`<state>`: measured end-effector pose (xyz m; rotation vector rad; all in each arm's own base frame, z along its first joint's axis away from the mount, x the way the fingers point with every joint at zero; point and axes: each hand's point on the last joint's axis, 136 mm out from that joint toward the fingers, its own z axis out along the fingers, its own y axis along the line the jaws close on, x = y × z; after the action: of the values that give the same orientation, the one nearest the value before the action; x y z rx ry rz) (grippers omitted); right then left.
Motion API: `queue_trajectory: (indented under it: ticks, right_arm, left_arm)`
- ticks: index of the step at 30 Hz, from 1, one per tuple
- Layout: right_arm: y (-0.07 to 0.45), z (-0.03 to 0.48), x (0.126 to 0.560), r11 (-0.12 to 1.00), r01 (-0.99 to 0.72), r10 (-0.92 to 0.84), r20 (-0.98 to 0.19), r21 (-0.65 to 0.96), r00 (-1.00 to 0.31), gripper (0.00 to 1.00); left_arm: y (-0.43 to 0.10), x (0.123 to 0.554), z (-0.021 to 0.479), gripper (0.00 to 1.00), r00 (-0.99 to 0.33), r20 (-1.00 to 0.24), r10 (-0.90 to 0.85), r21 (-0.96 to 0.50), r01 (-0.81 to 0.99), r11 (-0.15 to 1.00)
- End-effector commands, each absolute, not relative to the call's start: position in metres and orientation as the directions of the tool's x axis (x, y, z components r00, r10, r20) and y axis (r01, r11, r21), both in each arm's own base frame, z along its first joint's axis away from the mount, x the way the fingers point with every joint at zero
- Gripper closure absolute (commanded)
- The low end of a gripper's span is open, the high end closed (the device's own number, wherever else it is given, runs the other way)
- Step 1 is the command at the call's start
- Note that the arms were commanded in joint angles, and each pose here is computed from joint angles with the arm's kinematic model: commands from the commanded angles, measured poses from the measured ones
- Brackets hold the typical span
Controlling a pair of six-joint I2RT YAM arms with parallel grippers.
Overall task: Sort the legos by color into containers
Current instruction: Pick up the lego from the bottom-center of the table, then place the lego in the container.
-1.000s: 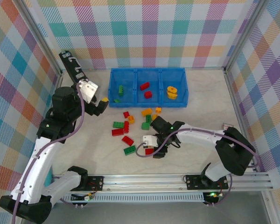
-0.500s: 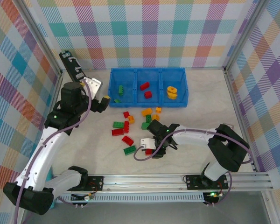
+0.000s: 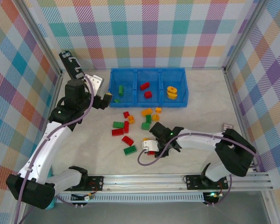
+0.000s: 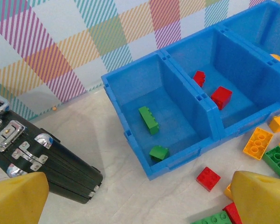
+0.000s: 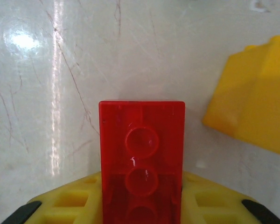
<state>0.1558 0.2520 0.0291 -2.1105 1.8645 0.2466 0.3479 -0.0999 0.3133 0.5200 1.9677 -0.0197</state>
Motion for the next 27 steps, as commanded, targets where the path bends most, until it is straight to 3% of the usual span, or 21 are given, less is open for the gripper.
queue_trajectory:
  ticks: [1,12,19,27]
  right_arm:
    - [0.250,0.054,0.171,-0.080,-0.975,-0.923,-0.355,-0.208,0.151,0.73]
    - [0.253,0.152,0.283,0.203,-0.887,-0.821,-0.566,-0.415,0.078,0.74]
    - [0.274,0.180,0.375,0.283,-0.825,-0.785,-0.613,-0.489,0.094,0.74]
    - [0.302,0.161,0.468,0.355,-0.791,-0.796,-0.605,-0.498,0.024,0.76]
  left_arm:
    - [-0.106,0.354,0.327,0.00,-0.335,-0.893,0.301,0.172,0.365,0.915]
    - [-0.126,0.343,0.285,0.00,-0.465,-0.862,0.203,-0.015,0.424,0.906]
    - [-0.138,0.323,0.249,0.00,-0.570,-0.804,0.171,-0.097,0.409,0.907]
    - [-0.134,0.309,0.196,0.00,-0.726,-0.684,-0.076,-0.300,0.184,0.936]
